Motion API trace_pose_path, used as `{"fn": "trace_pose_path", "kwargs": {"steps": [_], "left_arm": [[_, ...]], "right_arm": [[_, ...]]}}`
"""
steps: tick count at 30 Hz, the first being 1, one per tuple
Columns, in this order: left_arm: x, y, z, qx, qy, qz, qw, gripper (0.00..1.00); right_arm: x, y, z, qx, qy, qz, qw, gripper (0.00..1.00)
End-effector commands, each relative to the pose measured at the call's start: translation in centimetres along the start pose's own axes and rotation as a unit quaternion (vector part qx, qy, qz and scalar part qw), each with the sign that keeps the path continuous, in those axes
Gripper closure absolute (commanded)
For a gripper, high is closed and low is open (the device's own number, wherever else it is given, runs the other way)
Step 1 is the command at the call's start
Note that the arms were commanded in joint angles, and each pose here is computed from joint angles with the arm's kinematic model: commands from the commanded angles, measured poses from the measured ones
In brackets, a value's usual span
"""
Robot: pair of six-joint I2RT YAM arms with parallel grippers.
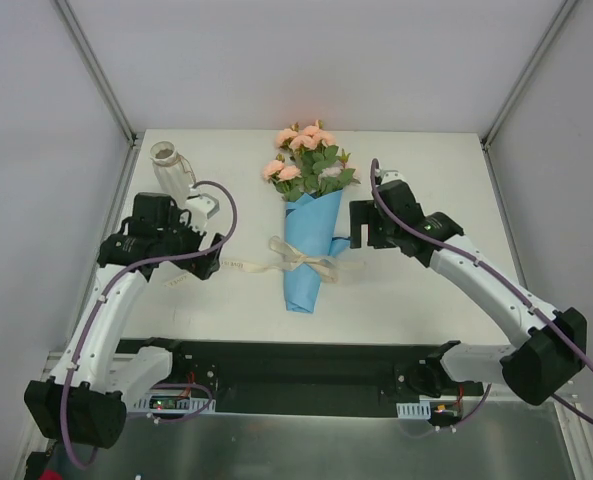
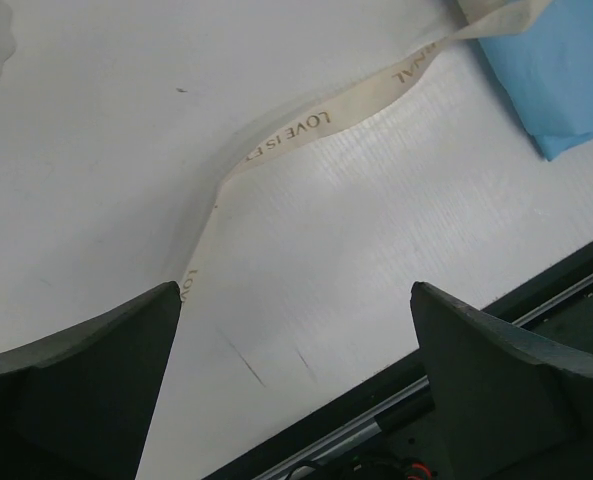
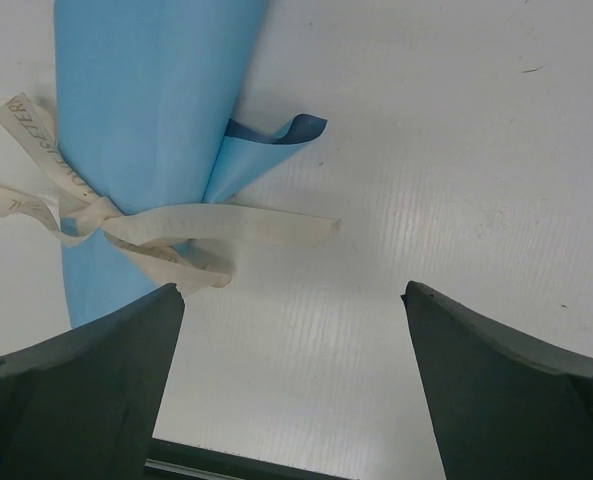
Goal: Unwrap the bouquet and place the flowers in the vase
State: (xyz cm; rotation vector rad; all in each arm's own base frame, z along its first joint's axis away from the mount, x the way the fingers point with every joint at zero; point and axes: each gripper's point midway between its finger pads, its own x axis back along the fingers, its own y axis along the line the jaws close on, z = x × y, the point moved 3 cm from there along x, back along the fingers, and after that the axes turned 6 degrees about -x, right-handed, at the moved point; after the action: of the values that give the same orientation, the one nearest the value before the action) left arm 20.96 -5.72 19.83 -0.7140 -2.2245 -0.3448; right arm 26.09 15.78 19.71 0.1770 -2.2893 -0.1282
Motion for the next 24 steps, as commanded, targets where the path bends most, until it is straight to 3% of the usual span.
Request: {"fn": "trace_pose_path", "kwargs": {"steps": [1,14,24], "left_arm": [[-1.2,-0.9,-0.5,-0.045,0.019,0.022,0.999,0.01],[-5.7,-2.7,-2.4,-0.125,0.042,0.085,0.988,0.01],[-11.3,-3.4,-1.7,-0.174,0.099,0.115,0.973,0.01]], "right_arm": [[-0.6,1.5,-0.8,-0.039,-0.017,-0.029,0.999,0.04],[-2.6,0.7,3.1,-0.164,-0.001,-0.008,0.986,0.01],[-2.5,0.5,3.9,-0.169,-0.015,0.022,0.985,0.05]]}}
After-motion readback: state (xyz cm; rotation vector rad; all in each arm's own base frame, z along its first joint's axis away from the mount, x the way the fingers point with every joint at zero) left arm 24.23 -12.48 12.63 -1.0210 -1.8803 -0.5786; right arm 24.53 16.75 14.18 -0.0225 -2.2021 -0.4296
